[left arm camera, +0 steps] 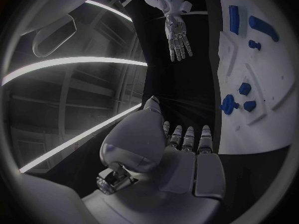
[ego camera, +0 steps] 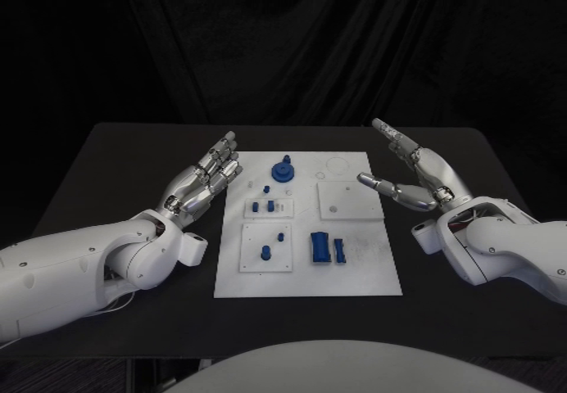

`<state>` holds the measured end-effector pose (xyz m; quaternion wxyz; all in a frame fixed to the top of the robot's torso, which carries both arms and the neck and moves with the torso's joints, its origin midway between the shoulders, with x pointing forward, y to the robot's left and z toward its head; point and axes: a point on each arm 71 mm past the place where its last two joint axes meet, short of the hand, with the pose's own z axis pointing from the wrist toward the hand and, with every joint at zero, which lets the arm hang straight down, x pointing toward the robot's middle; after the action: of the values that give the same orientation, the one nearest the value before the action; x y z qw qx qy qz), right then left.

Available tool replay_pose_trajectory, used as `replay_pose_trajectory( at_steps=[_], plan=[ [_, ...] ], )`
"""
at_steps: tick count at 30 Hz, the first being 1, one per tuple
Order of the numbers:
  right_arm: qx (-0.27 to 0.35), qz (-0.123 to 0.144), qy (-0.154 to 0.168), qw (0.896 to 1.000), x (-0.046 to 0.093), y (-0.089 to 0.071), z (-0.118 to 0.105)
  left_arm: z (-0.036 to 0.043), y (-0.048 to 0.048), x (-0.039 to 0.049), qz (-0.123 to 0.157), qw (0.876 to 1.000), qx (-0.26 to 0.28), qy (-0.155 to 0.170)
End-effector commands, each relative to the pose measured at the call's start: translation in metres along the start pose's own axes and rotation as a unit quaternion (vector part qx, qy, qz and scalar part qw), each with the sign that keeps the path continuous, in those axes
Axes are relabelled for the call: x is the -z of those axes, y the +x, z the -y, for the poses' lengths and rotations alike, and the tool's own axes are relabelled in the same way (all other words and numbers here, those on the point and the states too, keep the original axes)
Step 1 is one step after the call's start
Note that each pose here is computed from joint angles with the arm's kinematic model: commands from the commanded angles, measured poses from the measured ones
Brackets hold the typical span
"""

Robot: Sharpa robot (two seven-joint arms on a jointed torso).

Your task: Assemble the parts on the task board

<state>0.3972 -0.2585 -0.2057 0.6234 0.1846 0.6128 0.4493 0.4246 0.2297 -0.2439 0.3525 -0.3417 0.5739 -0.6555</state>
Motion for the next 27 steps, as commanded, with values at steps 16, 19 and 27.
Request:
replay_pose_trajectory(
  at_steps=[16,19,27],
  plan=[
    [-0.066,0.010,0.017,0.998,-0.012,0.011,0.008,0.0008,0.0013,-0.0149,0.048,0.999,-0.015,-0.003],
    [-0.100,0.027,0.031,0.994,-0.023,0.016,0.007,0.0031,0.0032,-0.0231,0.084,0.996,-0.022,-0.006],
    [-0.207,0.077,0.082,0.972,-0.054,0.033,0.005,0.0097,0.0092,-0.0433,0.192,0.980,-0.031,-0.026]
  ],
)
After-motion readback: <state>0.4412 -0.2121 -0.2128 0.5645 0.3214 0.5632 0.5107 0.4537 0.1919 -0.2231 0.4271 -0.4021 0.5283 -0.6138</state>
